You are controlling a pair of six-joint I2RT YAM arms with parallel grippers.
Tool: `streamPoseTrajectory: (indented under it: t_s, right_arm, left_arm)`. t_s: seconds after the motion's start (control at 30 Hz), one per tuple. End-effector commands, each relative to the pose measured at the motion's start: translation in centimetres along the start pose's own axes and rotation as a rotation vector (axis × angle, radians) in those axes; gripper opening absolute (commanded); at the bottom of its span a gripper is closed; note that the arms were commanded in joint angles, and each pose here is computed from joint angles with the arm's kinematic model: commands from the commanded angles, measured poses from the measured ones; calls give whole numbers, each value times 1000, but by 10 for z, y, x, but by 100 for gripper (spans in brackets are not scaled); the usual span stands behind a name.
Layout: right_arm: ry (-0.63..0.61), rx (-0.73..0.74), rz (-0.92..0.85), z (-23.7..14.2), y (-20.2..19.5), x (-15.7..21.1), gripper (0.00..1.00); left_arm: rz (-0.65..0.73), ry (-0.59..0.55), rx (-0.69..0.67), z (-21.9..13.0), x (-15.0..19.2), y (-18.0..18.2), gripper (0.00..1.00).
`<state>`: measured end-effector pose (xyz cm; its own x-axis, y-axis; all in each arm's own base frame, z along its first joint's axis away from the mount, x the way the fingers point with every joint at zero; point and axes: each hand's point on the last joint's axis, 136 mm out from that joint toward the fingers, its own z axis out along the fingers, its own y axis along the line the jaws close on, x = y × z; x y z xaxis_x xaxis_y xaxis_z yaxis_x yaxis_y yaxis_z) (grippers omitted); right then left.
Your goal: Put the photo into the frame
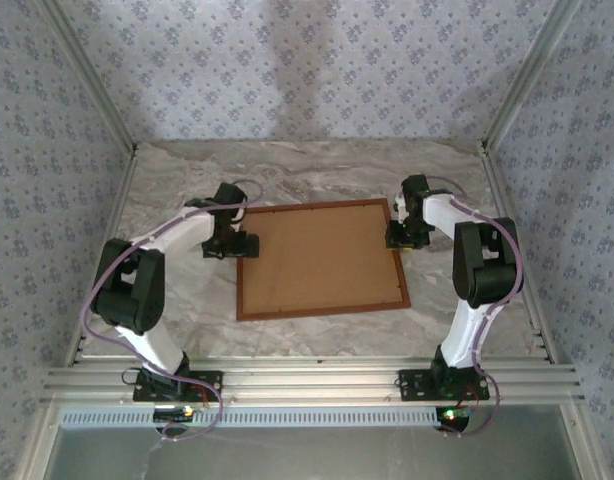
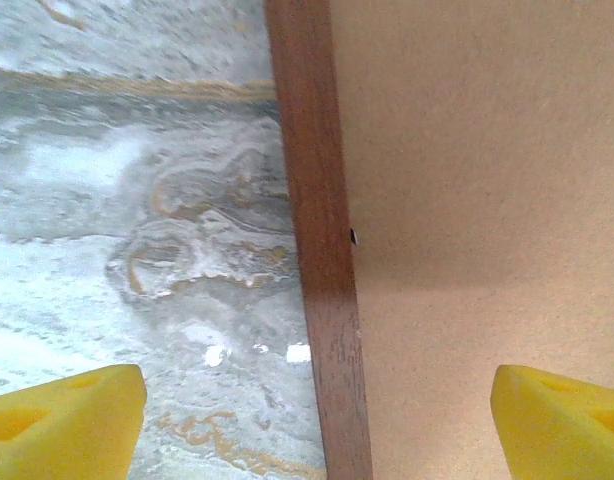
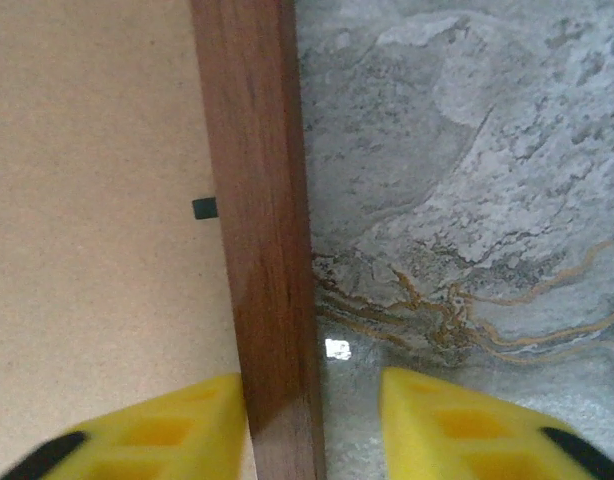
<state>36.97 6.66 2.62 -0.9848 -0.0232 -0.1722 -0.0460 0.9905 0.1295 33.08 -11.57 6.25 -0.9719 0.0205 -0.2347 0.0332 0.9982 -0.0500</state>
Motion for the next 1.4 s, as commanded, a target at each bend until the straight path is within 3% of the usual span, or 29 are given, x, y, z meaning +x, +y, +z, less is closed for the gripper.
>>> streamPoseTrajectory:
  t_s: [0.0, 0.23, 0.43, 0.63, 1.37]
  right_arm:
    - [2, 14, 0, 0, -3, 2, 30]
    - [24, 25, 63, 0, -3, 27, 14]
    - [8, 12, 128, -11, 14, 42, 8]
    - [10, 21, 148, -15, 18, 54, 7]
    - [25, 16, 130, -8, 21, 53, 7]
  left_arm:
    - [-78, -76, 18, -21, -16, 11, 89]
    - [-171, -138, 36, -26, -31, 32, 89]
    - [-152, -83, 35, -8, -33, 34, 78]
    - [-125, -13, 42, 13, -25, 32, 66]
    - [-104, 54, 14, 39, -18, 34, 66]
